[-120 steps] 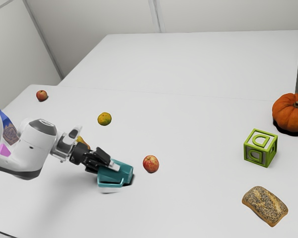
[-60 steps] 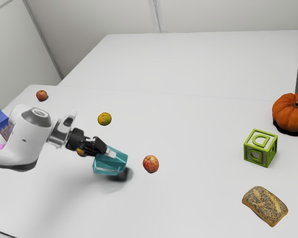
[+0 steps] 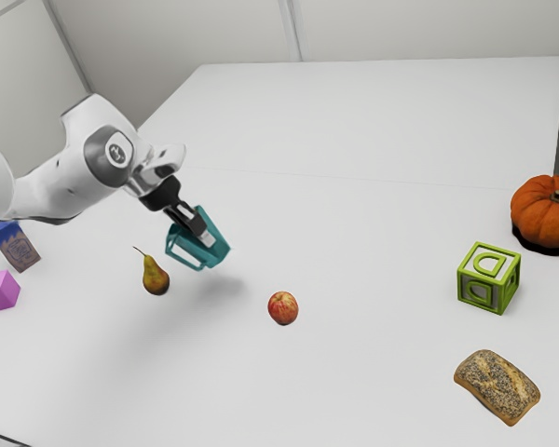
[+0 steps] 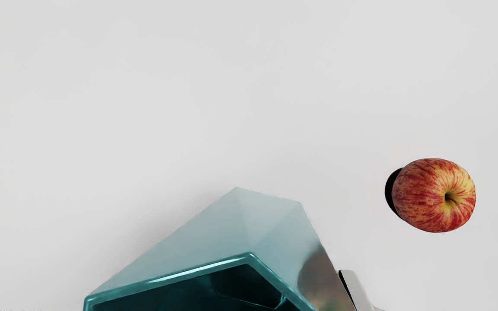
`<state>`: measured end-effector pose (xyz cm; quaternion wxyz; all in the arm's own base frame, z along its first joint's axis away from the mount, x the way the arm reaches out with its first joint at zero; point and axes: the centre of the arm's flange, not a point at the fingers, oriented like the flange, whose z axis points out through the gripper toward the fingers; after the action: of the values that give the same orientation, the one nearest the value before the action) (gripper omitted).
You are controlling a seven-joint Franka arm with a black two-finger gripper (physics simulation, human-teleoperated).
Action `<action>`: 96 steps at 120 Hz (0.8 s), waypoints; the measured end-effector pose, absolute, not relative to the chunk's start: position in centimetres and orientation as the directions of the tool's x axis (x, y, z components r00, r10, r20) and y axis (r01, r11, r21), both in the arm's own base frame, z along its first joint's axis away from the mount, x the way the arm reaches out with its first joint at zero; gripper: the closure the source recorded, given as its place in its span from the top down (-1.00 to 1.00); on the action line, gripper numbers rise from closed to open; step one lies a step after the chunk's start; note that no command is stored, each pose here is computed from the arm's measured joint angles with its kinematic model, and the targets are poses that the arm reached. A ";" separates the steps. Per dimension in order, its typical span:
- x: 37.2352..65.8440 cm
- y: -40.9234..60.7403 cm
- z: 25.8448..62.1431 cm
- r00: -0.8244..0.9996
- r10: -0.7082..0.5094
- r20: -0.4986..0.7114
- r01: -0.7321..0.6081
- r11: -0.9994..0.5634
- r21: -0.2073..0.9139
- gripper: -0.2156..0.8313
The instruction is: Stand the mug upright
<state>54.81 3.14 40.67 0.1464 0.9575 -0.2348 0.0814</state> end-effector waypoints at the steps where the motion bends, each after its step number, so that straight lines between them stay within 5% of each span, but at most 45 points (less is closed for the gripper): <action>1: 54.9 3.1 40.7 0.875 -0.431 0.219 -0.476 -0.848 0.234 -0.86; 40: 56.3 -2.3 39.3 0.809 -0.588 0.003 -0.588 -0.808 0.032 -0.86; 96: 56.3 -3.5 35.2 0.857 -0.512 -0.049 -0.514 -0.858 -0.023 -0.86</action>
<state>56.28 -3.45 35.22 -0.0177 0.9635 -0.2662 -0.0204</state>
